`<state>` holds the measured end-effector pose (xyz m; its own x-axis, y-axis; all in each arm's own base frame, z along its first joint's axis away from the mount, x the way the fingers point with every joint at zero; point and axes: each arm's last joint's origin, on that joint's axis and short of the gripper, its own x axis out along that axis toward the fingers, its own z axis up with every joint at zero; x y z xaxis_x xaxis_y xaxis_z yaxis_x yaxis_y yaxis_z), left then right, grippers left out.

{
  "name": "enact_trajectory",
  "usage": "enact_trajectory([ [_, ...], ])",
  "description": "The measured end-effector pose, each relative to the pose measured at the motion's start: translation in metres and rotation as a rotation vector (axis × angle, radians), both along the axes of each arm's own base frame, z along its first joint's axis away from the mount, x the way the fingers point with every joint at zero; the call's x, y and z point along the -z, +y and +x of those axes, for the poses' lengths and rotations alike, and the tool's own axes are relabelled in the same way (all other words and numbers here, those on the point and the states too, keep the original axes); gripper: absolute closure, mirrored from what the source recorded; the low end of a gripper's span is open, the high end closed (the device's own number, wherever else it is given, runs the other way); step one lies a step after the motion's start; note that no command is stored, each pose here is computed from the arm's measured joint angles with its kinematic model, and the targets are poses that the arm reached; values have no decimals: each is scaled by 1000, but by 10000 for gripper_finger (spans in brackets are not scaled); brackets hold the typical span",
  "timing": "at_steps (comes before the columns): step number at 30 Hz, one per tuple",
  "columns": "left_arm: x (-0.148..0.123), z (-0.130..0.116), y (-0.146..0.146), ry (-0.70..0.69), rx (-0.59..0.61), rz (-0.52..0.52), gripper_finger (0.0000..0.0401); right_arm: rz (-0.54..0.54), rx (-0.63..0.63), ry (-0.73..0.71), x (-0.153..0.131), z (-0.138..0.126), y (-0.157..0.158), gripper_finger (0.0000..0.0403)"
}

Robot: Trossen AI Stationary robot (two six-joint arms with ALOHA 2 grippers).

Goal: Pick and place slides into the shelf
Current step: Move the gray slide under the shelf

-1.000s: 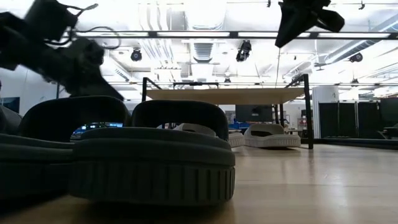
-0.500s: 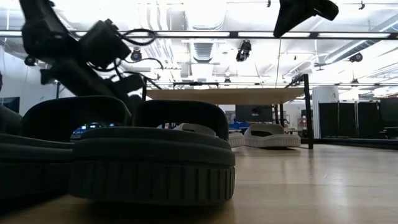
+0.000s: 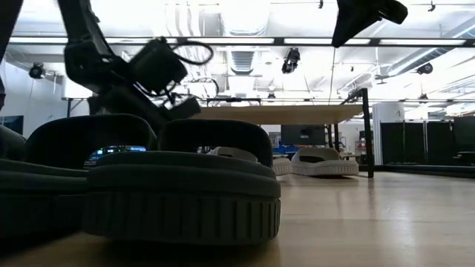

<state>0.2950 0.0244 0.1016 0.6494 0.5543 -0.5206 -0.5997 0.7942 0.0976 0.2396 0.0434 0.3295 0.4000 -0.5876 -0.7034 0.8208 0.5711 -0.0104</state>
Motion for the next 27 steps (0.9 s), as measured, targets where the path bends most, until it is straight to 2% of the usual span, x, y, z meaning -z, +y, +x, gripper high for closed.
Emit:
enact_trajectory([
  [8,3,33,20,-20,-97,34,401,-2,4,15,2,-1,0,394],
  [15,-11,74,24,-113,-74,18,401,-11,5,50,3,-4,-1,394],
  [19,-9,92,25,-105,-20,28,401,-8,23,55,4,-6,-3,394],
  [22,-5,93,24,-69,-6,31,401,-6,28,51,4,-6,-3,394],
  [27,-7,78,23,0,-2,22,401,3,25,53,4,-6,-2,394],
])
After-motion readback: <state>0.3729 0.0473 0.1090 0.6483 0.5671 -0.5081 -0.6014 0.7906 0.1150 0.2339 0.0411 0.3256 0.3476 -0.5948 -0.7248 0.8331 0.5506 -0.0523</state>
